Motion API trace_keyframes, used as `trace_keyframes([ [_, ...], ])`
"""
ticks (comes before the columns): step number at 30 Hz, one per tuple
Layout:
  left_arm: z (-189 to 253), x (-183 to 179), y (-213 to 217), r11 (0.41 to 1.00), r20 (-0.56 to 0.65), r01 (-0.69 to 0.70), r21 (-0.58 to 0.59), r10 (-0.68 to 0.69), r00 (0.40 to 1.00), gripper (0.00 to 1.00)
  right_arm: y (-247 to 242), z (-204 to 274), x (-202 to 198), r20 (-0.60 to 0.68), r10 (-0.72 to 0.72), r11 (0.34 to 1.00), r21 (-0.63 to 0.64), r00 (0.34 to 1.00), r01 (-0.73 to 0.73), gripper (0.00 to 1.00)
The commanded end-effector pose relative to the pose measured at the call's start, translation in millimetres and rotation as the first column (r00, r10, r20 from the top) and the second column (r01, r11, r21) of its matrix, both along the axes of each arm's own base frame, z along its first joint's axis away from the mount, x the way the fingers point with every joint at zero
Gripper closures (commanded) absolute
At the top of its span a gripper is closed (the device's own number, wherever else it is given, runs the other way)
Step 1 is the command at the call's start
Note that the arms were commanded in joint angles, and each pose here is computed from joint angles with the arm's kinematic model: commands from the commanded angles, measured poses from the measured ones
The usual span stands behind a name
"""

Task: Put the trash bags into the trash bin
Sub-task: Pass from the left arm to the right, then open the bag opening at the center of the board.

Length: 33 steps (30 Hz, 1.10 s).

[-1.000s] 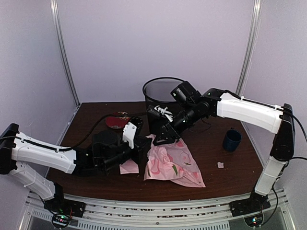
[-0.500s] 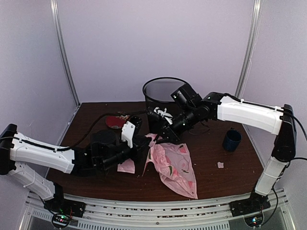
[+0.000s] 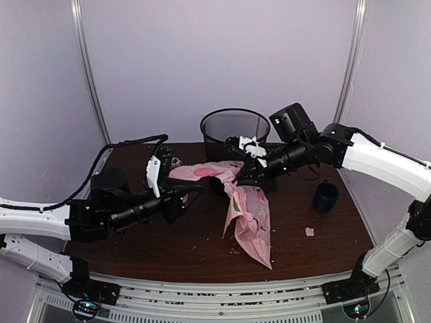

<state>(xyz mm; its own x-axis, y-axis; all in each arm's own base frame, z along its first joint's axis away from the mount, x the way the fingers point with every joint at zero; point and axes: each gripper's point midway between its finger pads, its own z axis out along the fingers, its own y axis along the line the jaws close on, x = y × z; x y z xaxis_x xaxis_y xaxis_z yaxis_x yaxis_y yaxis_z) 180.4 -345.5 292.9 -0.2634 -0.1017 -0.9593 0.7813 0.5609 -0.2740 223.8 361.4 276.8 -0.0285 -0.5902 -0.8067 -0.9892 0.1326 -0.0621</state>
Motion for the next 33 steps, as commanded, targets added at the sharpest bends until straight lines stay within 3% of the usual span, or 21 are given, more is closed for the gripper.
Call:
trace_keyframes([
  [1, 6.0, -18.1, -13.2, 0.979, -0.135, 0.173, -0.109, -0.187, 0.973, 0.73, -9.0, -3.0, 5.2, 0.157, 0.035, 0.997, -0.071, 0.987, -0.024, 1.0],
  [3, 9.9, -22.4, -22.2, 0.962, -0.182, 0.217, -0.166, -0.246, 0.952, 0.71, -8.9, -2.4, 2.7, 0.187, 0.05, 0.995, -0.088, 0.981, -0.034, 1.0],
  [6, 10.5, -21.8, -38.2, 0.948, -0.244, 0.237, -0.211, -0.286, 0.927, 0.57, -6.9, -2.2, 2.8, 0.247, 0.052, 0.993, -0.115, 0.968, -0.024, 1.0],
  [16, 11.3, -15.5, -53.3, 0.912, -0.308, 0.252, -0.325, -0.354, 0.883, 0.49, 8.9, -12.0, -6.6, 0.367, 0.082, 0.978, -0.207, 0.927, -0.004, 1.0],
  [22, -9.6, 4.4, -41.3, 0.932, -0.39, 0.159, -0.327, -0.286, 0.875, 0.53, 14.9, -10.1, -11.9, 0.372, 0.09, 0.98, -0.198, 0.924, -0.015, 1.0],
  [27, -18.5, 6.1, -46.9, 0.939, -0.402, 0.171, -0.297, -0.286, 0.87, 0.61, 18.2, -9.8, -13.5, 0.37, 0.087, 0.981, -0.192, 0.925, -0.015, 1.0],
  [33, -28.8, 9.0, -55.4, 0.949, -0.417, 0.181, -0.257, -0.278, 0.865, 0.6, 20.1, -6.8, -11.7, 0.37, 0.065, 0.985, -0.175, 0.927, 0.001, 1.0],
])
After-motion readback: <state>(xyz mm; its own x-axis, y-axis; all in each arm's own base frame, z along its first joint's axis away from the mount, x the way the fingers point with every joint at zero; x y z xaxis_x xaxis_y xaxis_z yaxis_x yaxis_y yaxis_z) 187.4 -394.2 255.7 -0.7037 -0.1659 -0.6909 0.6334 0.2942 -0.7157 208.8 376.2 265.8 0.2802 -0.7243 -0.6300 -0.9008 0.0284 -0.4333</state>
